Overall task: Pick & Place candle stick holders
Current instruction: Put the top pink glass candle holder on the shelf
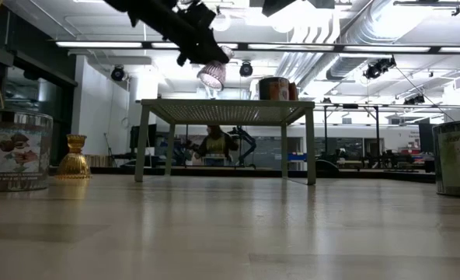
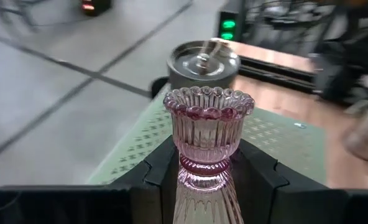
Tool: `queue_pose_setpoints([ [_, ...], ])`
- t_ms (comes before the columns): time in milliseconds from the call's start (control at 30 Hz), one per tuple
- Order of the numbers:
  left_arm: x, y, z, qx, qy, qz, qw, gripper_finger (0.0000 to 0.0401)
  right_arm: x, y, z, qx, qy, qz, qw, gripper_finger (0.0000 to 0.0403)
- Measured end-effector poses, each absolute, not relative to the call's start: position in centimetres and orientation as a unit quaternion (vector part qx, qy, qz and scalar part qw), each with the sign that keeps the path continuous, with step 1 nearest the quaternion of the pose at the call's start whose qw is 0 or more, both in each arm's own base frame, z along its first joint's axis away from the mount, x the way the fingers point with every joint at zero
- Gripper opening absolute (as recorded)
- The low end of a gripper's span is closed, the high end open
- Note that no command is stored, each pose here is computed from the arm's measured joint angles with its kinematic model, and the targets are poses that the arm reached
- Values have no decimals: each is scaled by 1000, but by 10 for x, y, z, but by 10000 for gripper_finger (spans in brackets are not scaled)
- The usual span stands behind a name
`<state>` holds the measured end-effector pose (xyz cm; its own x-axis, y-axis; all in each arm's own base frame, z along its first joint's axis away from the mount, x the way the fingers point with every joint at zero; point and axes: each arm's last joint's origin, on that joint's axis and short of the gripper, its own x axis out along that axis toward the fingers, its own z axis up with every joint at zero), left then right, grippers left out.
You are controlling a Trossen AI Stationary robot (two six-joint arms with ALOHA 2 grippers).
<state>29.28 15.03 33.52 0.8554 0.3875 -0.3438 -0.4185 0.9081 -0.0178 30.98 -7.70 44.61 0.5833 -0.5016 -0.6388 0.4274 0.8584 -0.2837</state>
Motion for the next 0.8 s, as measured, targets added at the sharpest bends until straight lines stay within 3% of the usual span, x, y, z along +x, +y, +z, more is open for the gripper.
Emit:
queue_pose_setpoints([
  [433, 252, 204, 309, -96, 141, 95, 981, 114, 308, -79, 446, -64, 376, -300, 874, 110],
  [800, 223, 227, 289, -69, 71, 44, 994, 114, 308, -80, 446, -50, 369, -323, 870, 110],
])
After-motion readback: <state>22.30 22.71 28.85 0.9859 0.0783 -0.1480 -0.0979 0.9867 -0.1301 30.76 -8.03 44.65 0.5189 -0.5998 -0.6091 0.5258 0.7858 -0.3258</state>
